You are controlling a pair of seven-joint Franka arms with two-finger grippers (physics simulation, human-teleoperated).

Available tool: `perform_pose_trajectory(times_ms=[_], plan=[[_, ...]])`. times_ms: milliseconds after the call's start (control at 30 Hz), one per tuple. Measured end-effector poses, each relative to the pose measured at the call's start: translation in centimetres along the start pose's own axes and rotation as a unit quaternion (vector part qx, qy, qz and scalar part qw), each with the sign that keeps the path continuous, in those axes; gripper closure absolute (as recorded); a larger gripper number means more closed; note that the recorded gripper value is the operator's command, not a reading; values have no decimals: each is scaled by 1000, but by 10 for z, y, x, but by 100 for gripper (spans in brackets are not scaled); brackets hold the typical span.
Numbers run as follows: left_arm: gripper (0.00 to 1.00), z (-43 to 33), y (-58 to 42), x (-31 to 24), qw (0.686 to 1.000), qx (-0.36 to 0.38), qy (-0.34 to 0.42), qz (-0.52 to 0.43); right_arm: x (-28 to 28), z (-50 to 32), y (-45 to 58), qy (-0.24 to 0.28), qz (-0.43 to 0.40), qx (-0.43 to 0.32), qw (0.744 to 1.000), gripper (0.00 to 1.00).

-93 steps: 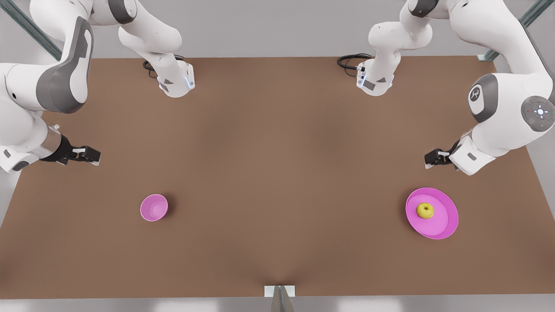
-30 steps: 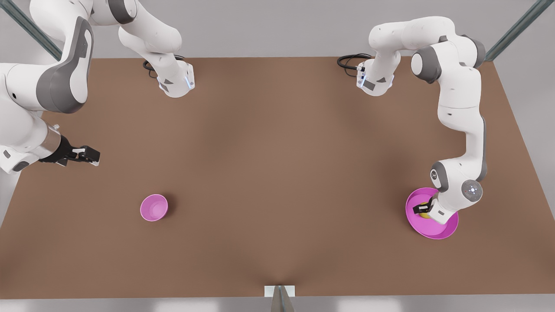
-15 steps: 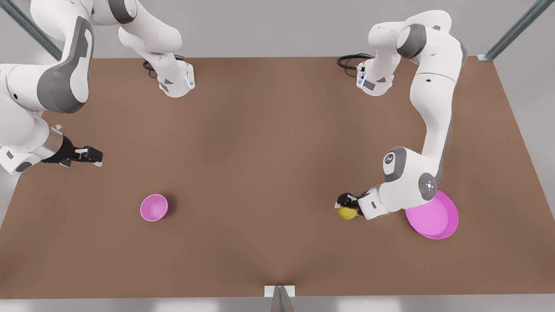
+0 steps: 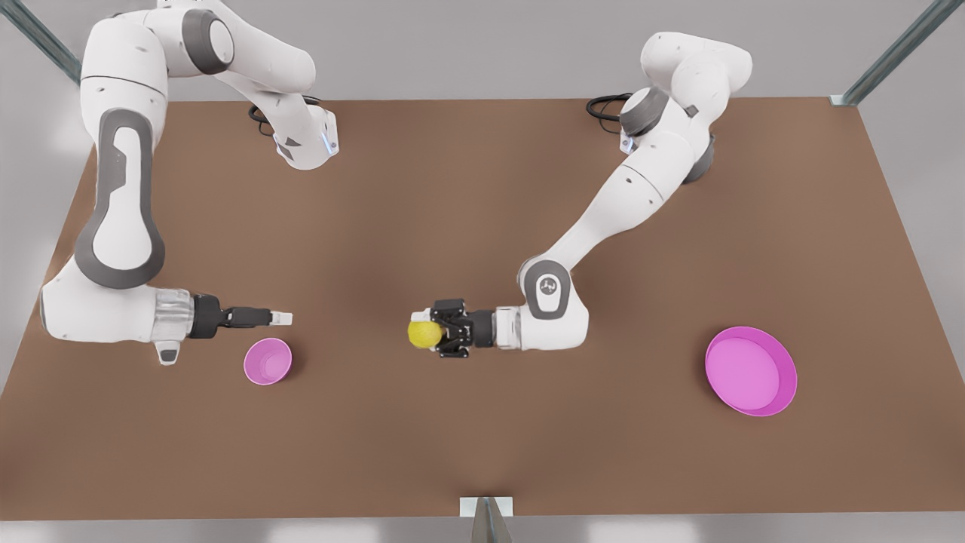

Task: Use the left arm to pick up the apple from the plate, transfer it to the gripper of the right arm, and then use the right arm to place it into the bowl

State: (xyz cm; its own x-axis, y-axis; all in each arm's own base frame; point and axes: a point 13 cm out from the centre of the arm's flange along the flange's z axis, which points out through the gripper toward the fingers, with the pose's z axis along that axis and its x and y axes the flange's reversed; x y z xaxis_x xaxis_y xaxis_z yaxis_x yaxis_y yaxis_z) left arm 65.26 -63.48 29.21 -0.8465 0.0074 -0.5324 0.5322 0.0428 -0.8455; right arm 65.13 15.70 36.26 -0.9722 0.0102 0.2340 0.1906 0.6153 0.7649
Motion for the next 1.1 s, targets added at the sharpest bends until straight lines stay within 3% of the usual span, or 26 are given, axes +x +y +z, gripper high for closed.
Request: perform_pose_trajectory(times_ms=[200, 533, 1100], plan=[[27, 4, -2, -13, 990, -6, -44, 130, -42, 63, 6, -17, -11, -106, 994, 0], [25, 15, 2, -4, 957, -17, -61, 283, -64, 96, -1, -41, -68, -160, 984, 0], [25, 30, 8, 15, 908, -29, -60, 414, -22, 175, 45, 1, -151, -235, 960, 0]])
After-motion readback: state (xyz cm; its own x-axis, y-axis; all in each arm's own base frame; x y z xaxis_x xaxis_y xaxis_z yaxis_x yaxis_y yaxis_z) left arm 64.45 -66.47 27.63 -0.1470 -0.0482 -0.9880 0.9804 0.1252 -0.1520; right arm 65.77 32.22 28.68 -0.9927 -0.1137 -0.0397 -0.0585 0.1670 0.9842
